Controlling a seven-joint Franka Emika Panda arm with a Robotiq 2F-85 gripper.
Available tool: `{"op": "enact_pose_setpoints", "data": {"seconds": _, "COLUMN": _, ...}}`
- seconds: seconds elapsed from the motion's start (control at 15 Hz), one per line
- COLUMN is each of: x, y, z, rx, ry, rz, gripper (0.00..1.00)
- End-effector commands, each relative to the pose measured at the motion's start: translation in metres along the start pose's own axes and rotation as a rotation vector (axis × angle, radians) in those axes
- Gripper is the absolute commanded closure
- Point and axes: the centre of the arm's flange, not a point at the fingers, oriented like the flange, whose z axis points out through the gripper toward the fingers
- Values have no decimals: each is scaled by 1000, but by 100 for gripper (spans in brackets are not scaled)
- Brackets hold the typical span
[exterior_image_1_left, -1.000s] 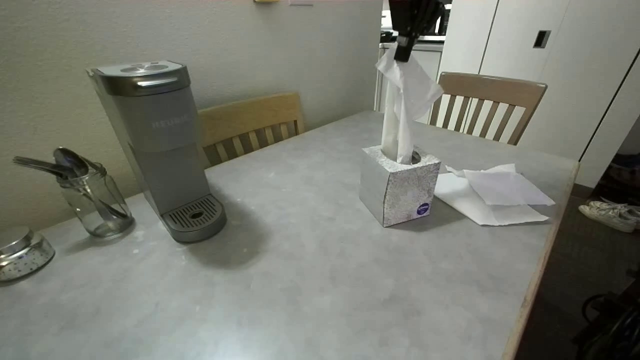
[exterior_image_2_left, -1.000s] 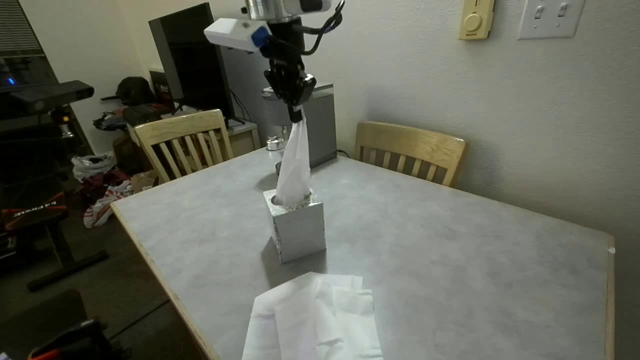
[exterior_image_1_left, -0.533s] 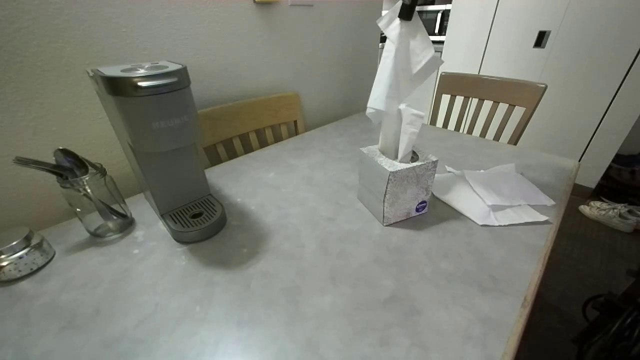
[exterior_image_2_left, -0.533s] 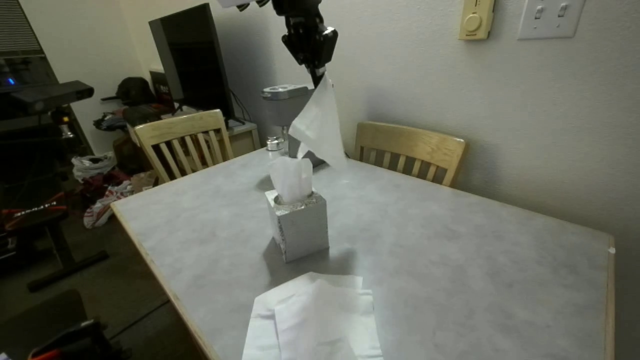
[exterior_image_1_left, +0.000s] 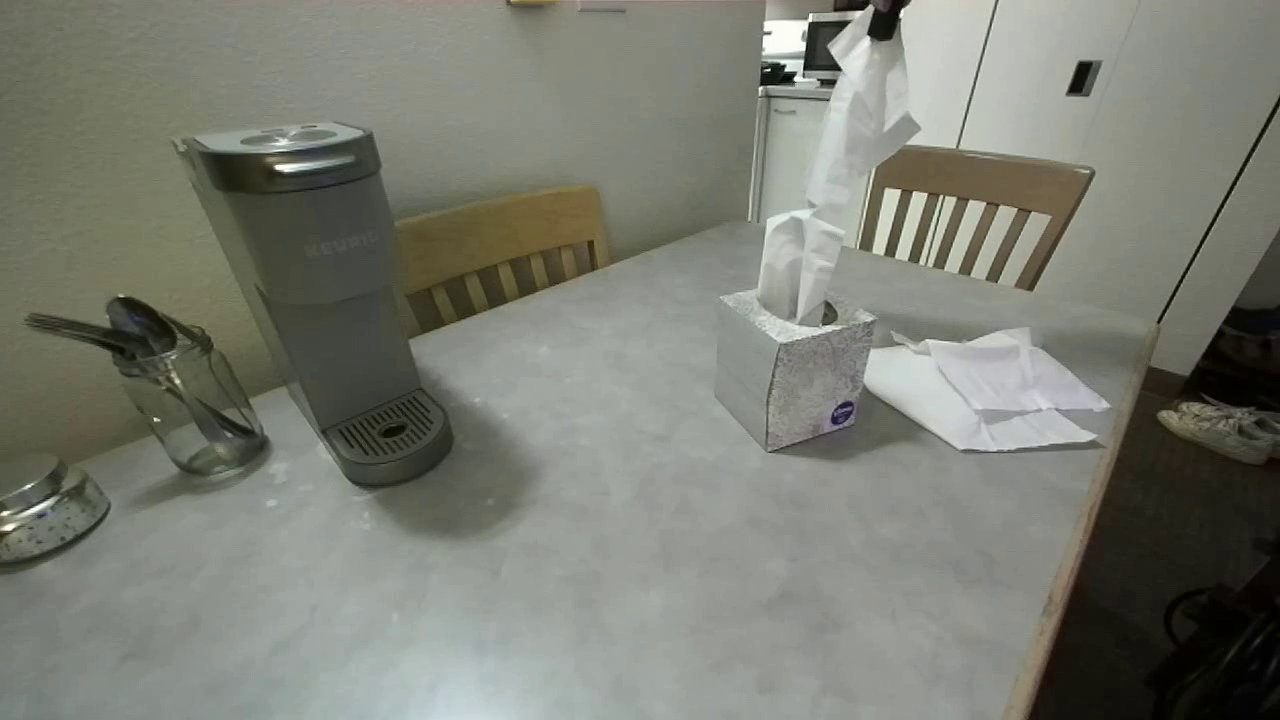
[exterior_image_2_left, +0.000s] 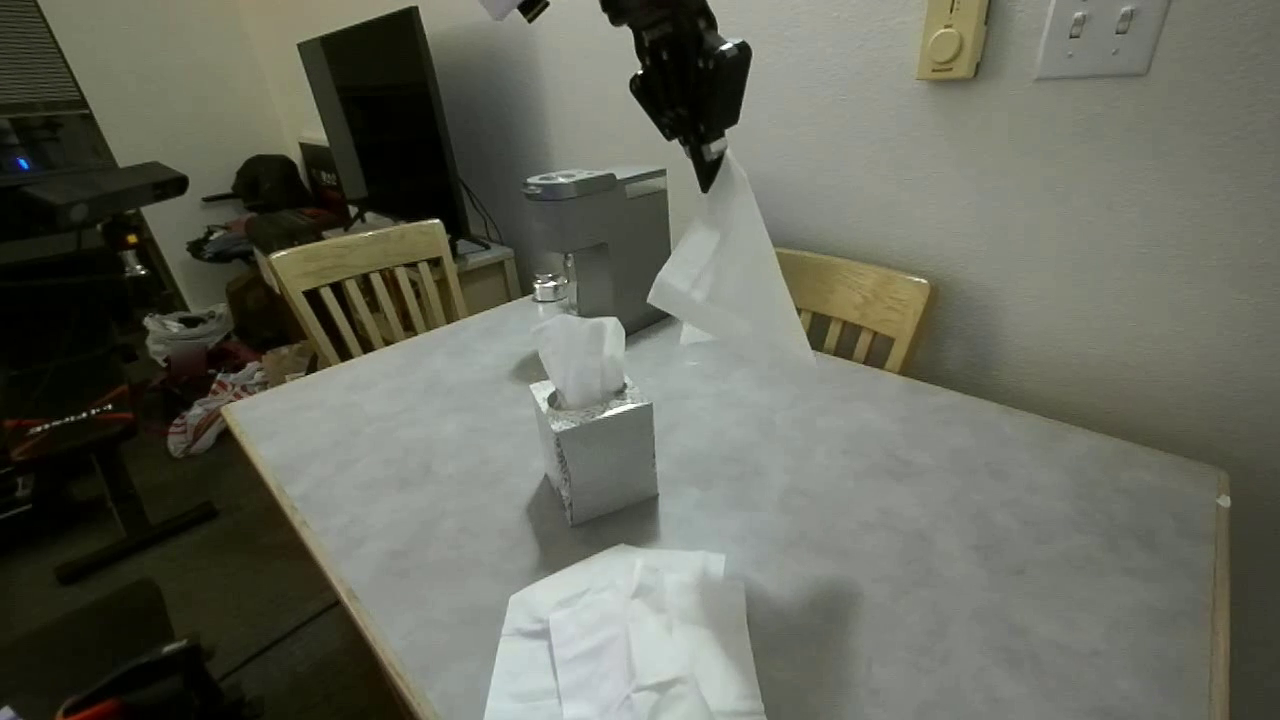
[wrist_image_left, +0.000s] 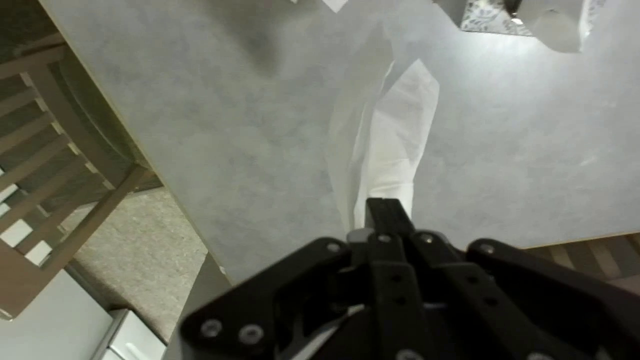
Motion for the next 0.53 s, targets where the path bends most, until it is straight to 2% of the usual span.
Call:
{"op": "enact_pose_setpoints", "data": {"seconds": 0.0, "x": -20, "y": 29, "z": 18, "rx": -84, "ry": -29, "rz": 73, "gripper": 100}}
{"op": "enact_pose_setpoints", "data": {"seconds": 0.13, "x": -34, "y": 45, "z": 33, "rx": -114, "ry": -67, "rz": 120, "gripper": 100}}
{"op": "enact_pose_setpoints", "data": {"seconds": 0.47, "x": -75, "y": 63, "z": 96, "rx": -80, "ry": -194, "rz": 225, "gripper": 100}}
